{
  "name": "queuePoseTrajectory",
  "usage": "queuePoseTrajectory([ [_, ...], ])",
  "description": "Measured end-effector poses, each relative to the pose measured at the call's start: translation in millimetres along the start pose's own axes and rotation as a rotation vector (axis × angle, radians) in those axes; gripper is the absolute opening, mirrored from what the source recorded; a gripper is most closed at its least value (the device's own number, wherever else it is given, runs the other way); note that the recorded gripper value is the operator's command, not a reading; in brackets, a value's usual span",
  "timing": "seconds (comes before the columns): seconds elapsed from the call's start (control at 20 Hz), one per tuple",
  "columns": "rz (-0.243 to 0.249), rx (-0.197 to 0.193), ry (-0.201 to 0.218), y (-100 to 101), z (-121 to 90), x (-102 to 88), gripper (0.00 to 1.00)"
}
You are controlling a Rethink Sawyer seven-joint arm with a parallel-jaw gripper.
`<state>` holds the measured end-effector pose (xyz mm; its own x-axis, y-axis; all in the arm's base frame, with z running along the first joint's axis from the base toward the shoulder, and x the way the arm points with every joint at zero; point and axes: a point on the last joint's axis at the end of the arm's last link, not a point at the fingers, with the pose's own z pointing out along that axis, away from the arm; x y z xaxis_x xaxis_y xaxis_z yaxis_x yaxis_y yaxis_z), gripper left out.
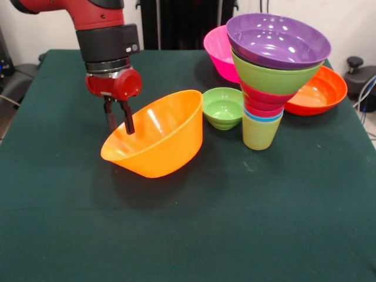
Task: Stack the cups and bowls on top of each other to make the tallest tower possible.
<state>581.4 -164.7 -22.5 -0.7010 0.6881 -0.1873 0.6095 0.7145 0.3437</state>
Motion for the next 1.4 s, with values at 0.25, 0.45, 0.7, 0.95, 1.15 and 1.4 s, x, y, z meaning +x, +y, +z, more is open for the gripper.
queuePoseTrajectory([
  [0.25,0.003,0.001,0.008,-1.3,2.8,3.8,1.00],
  [0.45,0.003,0.001,0.008,-1.2,2.9,3.9,1.00],
  [0.7,0.002,0.001,0.007,-1.1,2.6,3.5,1.00],
  [0.95,0.001,0.002,0.004,-0.9,1.5,2.1,1.00],
  [1.15,-0.003,0.001,-0.003,1.1,-1.4,-0.9,1.00],
  [1.4,-0.008,0.003,-0.015,1.8,-6.0,-6.4,1.00],
])
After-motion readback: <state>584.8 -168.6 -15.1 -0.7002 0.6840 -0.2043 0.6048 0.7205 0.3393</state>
